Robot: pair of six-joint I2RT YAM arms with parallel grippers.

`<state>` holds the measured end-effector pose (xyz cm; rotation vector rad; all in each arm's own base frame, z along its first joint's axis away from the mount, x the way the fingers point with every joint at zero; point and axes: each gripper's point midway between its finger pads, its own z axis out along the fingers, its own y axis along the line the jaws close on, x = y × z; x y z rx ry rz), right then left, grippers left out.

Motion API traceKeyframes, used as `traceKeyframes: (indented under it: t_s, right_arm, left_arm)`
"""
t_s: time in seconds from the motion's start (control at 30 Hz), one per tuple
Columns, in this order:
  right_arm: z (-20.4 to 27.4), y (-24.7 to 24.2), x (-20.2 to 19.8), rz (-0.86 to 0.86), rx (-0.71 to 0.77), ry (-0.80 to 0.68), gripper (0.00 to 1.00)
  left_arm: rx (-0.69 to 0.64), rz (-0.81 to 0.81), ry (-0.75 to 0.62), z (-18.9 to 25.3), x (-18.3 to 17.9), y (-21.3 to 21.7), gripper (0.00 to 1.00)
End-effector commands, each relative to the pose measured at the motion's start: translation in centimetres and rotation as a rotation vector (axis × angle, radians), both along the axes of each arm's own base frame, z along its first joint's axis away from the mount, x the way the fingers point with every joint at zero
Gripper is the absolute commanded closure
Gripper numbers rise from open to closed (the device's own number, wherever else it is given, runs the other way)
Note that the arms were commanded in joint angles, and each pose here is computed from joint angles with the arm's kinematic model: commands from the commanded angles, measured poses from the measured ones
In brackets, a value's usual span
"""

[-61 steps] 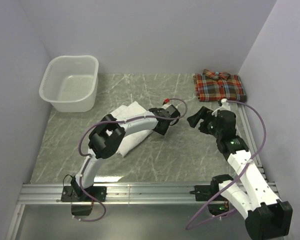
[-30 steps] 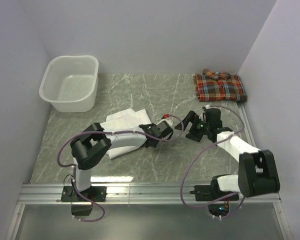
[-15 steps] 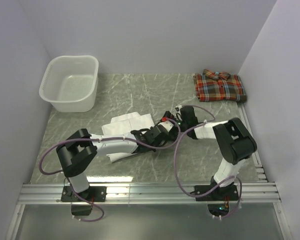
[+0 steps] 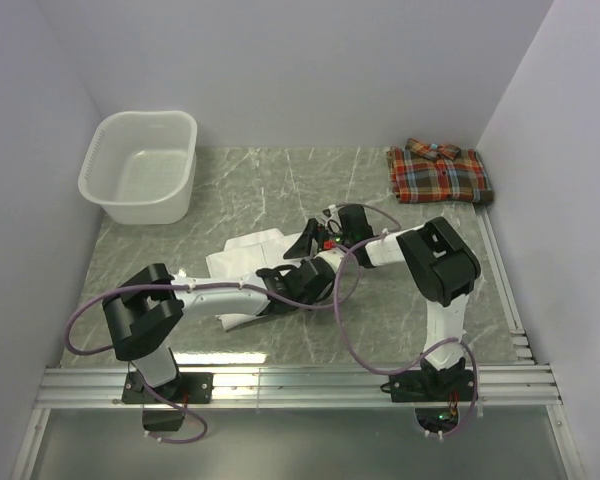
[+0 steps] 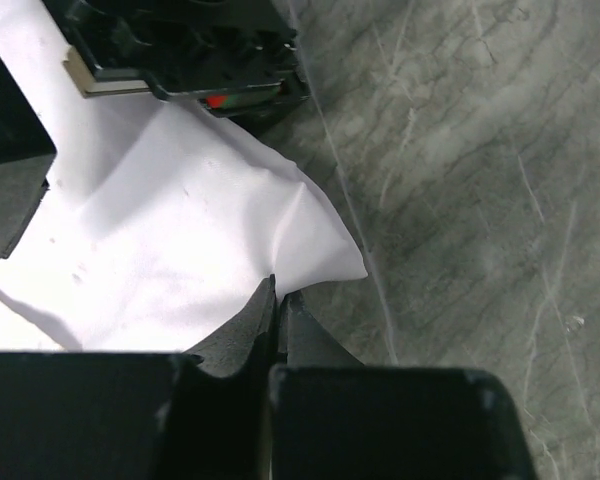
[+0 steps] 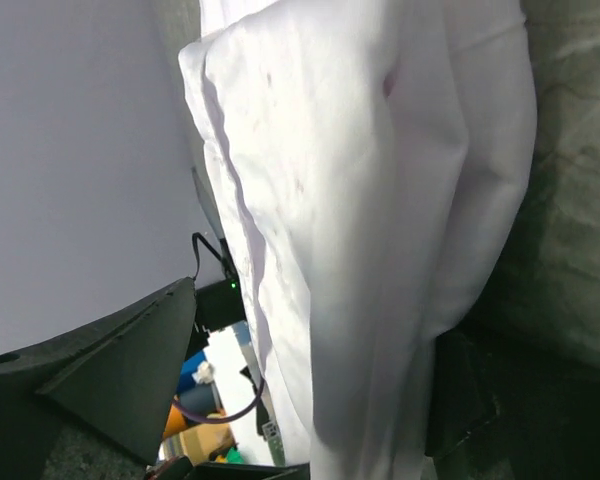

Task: Fold and stack the long sleeve shirts
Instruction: Fold the shirt

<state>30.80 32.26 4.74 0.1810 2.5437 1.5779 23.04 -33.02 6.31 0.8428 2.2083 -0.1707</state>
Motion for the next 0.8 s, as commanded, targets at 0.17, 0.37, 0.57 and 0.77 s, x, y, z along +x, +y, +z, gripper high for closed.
traceKeyframes:
  t_s: [0.17, 0.37, 0.57, 0.77]
  right_arm:
    - [-3.7, 0.3, -2.6, 0.123, -0.049, 0.076, 0.23]
    - [-4.7, 0.9, -3.7, 0.194, -0.075, 0.1, 0.23]
    - [-5.2, 1.6, -4.0, 0.22, -0.073, 0.103, 0.3]
    - [-4.8, 1.6, -3.4, 0.211, -0.087, 0.061, 0.87]
  left_arm:
    - [-0.063, -0.022, -0.045, 1.5, -0.9, -0.5, 0.96]
    - [-0.061, -0.02, -0.064, 1.7, -1.0, -0.2, 0.96]
    - [-0.085, -0.026, -0.088, 2.3, -1.3, -0.6, 0.95]
    - [-0.076, 0.025, -0.086, 2.1, -1.2, 0.0, 0.89]
